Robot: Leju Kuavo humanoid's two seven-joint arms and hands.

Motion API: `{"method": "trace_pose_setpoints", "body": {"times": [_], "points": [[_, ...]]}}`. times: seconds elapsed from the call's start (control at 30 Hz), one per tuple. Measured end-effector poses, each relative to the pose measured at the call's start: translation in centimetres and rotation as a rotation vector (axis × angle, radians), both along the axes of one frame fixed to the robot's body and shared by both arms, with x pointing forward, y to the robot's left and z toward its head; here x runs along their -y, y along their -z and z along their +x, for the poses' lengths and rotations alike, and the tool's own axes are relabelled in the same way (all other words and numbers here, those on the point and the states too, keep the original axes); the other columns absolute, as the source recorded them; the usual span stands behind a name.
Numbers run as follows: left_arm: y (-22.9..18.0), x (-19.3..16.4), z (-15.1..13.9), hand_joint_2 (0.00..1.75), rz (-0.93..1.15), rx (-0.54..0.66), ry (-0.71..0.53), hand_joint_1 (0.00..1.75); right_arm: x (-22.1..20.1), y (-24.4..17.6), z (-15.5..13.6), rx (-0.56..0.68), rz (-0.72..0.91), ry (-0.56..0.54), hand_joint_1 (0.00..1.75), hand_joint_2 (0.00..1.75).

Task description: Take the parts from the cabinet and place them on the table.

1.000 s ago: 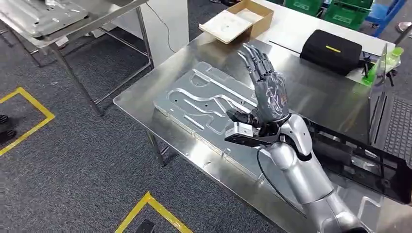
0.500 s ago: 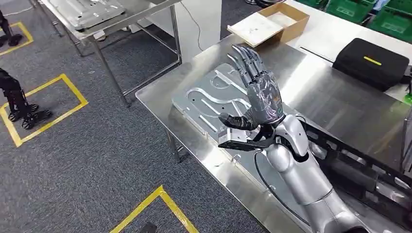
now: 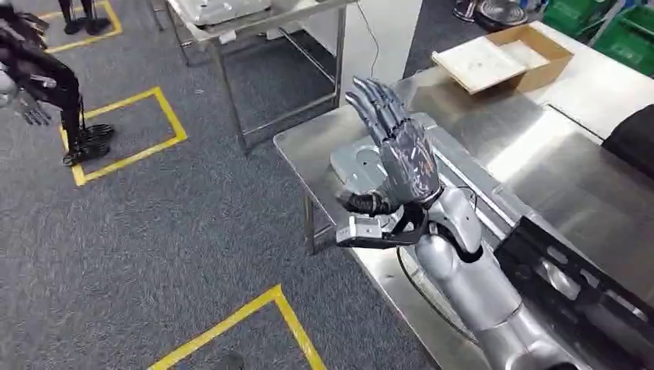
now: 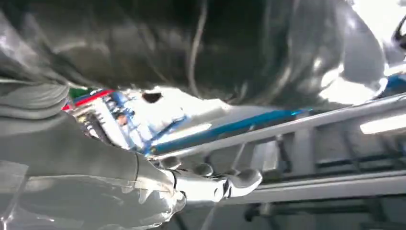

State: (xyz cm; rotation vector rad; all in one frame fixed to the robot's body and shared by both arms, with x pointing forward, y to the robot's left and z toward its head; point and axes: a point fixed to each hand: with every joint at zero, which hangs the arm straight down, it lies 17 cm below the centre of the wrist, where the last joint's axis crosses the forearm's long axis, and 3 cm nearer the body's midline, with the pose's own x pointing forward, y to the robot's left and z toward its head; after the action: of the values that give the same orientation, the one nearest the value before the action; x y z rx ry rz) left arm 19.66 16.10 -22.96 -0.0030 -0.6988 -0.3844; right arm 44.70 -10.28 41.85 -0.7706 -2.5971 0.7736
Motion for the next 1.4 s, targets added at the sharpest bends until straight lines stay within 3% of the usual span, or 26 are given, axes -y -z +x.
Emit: {"method": "trace_pose_setpoints", "body": {"times": [1.4], "points": [[0.2,-0.7,-0.3,0.00,0.026,0.009,-0.019,0.00,-2.3,0.9,-1.6,0.008,-0.030,-0.044,0.00,0.00]]}}
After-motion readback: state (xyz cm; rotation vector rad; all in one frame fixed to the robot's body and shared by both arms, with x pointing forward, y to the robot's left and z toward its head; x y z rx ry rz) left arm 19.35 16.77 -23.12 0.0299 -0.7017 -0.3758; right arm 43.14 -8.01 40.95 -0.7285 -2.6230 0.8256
